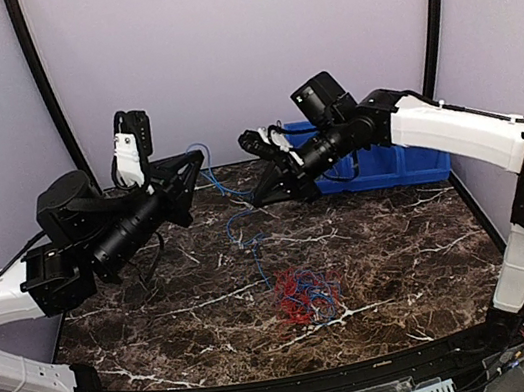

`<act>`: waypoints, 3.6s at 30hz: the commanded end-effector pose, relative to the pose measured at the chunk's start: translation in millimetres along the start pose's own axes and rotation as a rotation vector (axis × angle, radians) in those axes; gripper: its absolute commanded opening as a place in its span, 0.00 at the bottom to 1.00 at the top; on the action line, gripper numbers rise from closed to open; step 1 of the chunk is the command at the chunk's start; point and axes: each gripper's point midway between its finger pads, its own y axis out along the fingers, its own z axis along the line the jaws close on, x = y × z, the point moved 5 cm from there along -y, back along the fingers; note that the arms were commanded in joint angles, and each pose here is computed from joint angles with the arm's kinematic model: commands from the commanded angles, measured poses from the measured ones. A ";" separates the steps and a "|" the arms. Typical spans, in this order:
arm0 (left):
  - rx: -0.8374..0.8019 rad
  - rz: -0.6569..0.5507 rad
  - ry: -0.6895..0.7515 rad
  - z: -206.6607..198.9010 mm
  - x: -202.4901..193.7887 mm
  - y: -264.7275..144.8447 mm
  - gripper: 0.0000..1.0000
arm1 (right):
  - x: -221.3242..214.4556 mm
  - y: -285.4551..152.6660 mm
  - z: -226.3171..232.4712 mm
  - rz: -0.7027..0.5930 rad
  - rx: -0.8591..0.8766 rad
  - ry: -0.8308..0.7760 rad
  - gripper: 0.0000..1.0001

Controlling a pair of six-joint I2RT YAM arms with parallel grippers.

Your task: Untangle the cables

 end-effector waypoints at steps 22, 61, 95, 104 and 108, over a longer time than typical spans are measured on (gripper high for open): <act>0.125 0.059 0.043 19.1 -25.0 -7.2 0.69 | -75.8 -184.7 -108.1 -0.088 -0.546 0.219 0.00; 0.171 0.097 0.029 28.9 -45.6 -14.0 0.69 | -223.5 -301.2 -179.1 -0.002 -0.942 0.631 0.35; -0.026 0.506 -0.109 21.5 -163.2 -53.2 0.65 | -204.2 -248.4 35.5 0.169 -0.790 0.555 0.45; -0.035 0.646 -0.086 5.8 -210.3 -26.9 0.61 | -184.6 -198.2 33.9 0.180 -0.560 0.450 0.40; -0.016 0.665 -0.075 3.6 -227.2 -8.7 0.57 | -181.0 -163.4 28.2 0.241 -0.482 0.373 0.38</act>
